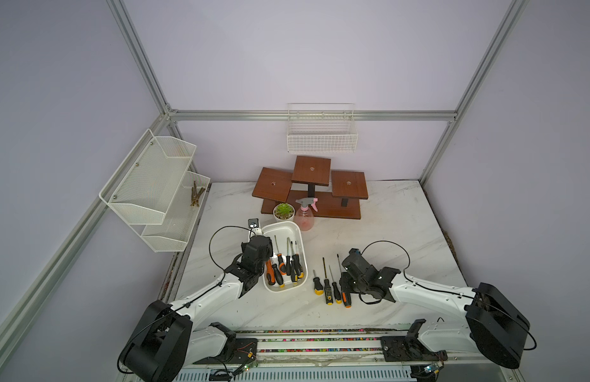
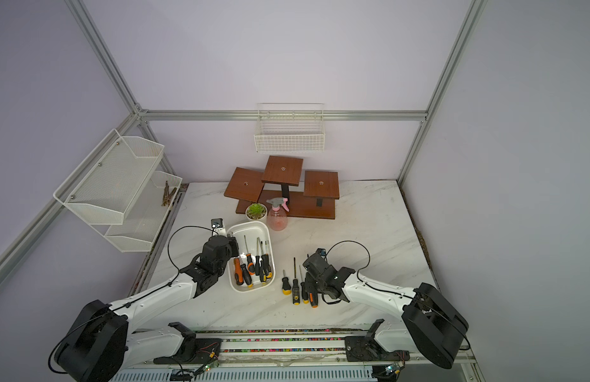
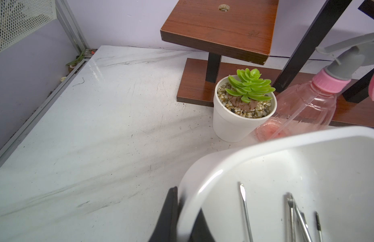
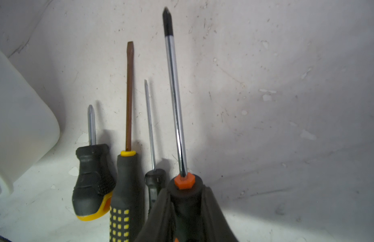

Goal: Take out the screwdriver from the storage box
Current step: Place the screwdriver at the center of the board.

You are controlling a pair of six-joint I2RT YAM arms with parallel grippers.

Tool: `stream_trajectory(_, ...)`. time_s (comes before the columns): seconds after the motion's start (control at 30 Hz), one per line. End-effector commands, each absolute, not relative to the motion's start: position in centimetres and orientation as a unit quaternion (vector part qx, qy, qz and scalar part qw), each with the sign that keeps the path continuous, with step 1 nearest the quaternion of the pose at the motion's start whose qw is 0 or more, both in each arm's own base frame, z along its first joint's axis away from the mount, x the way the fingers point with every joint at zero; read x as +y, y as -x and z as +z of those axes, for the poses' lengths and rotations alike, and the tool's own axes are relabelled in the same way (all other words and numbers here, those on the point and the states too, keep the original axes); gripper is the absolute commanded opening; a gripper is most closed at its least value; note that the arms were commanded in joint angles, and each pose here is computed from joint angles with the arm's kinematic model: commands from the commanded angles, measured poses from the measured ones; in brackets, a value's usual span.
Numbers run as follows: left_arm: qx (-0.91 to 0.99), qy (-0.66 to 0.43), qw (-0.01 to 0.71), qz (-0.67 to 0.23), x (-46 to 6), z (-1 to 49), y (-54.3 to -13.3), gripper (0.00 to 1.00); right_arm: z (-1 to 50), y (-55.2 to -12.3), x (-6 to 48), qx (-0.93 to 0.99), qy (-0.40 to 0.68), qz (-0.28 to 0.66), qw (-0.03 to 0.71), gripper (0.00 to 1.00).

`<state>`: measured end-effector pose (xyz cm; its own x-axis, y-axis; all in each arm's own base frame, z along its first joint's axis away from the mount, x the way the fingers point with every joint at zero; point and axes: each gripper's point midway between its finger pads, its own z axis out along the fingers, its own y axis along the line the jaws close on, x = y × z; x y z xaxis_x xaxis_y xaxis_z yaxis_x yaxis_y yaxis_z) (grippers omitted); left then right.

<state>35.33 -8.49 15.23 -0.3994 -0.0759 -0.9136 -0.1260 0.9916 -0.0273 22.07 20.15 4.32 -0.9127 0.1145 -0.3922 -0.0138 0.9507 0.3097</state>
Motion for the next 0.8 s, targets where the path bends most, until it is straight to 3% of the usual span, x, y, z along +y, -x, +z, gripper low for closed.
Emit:
stream_trajectory(0.0, 0.816, 0.069, 0.574, 0.009, -9.05, 17.67, -36.35, 0.0, 4.11, -22.4, 20.24, 0.964, -0.036, 0.161, 0.21, 0.15)
stream_trajectory(0.77, 0.815, 0.069, 0.575, 0.009, -9.05, 17.73, -36.36, 0.0, 4.0, -22.46, 20.29, 0.963, -0.048, 0.168, 0.207, 0.33)
